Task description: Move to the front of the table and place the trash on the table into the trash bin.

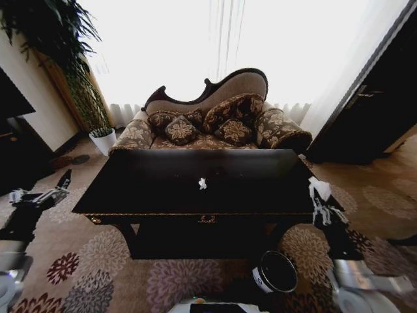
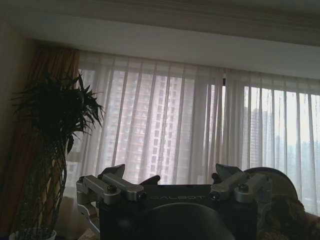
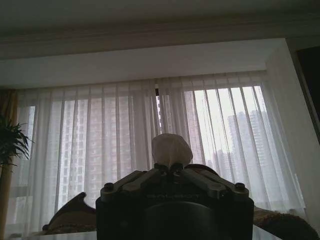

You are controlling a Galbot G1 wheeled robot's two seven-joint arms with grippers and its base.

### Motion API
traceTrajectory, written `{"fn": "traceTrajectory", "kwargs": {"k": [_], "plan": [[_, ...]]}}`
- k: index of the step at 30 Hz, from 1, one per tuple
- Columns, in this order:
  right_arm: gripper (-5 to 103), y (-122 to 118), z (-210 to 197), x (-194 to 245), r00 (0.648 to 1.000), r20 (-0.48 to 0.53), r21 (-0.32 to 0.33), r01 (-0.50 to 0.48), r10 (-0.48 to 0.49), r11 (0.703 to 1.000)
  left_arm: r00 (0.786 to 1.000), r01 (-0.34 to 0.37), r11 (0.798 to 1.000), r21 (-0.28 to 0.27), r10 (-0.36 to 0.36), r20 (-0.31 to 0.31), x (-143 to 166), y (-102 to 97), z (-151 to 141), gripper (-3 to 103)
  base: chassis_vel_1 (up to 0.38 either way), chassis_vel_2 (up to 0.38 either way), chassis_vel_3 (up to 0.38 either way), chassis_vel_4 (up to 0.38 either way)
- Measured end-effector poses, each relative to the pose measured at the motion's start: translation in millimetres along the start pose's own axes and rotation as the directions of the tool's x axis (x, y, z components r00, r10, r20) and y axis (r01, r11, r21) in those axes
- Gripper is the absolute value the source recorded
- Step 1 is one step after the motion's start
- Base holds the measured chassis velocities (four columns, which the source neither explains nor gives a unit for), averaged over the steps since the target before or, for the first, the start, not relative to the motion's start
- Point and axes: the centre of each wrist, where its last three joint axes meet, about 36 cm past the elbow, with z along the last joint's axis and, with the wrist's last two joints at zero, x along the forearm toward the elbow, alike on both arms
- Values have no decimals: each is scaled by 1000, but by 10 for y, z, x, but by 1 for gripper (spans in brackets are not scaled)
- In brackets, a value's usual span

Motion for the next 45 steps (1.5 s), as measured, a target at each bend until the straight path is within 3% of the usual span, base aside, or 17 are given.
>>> {"fn": "traceTrajectory", "kwargs": {"k": [9,23,30,35,43,45], "plan": [[1,-130,286,416,996,-83,96,-28,36,995,1000,-5,1000,11,5,-2,-23,-46,52,100,0,0,0,0],[1,-246,950,1111,961,-273,97,-13,39,995,1000,1,1000,12,-1,-4,-23,-26,61,100,0,0,0,0],[1,-220,1577,1560,890,-449,51,-60,76,997,1000,3,1000,-6,-3,-6,1,-15,-1,100,0,0,0,0],[1,-91,1800,1559,841,-528,19,-126,117,992,1000,2,1000,-18,-3,-7,34,-36,-47,100,0,0,0,0],[1,-168,2185,1476,764,-631,47,-140,138,989,1000,11,999,-44,-11,-2,110,-23,-185,100,0,0,0,0],[1,-208,2346,1433,697,-690,93,-185,198,978,1000,15,998,-56,-15,-3,140,-17,-232,100,0,0,0,0]]}}
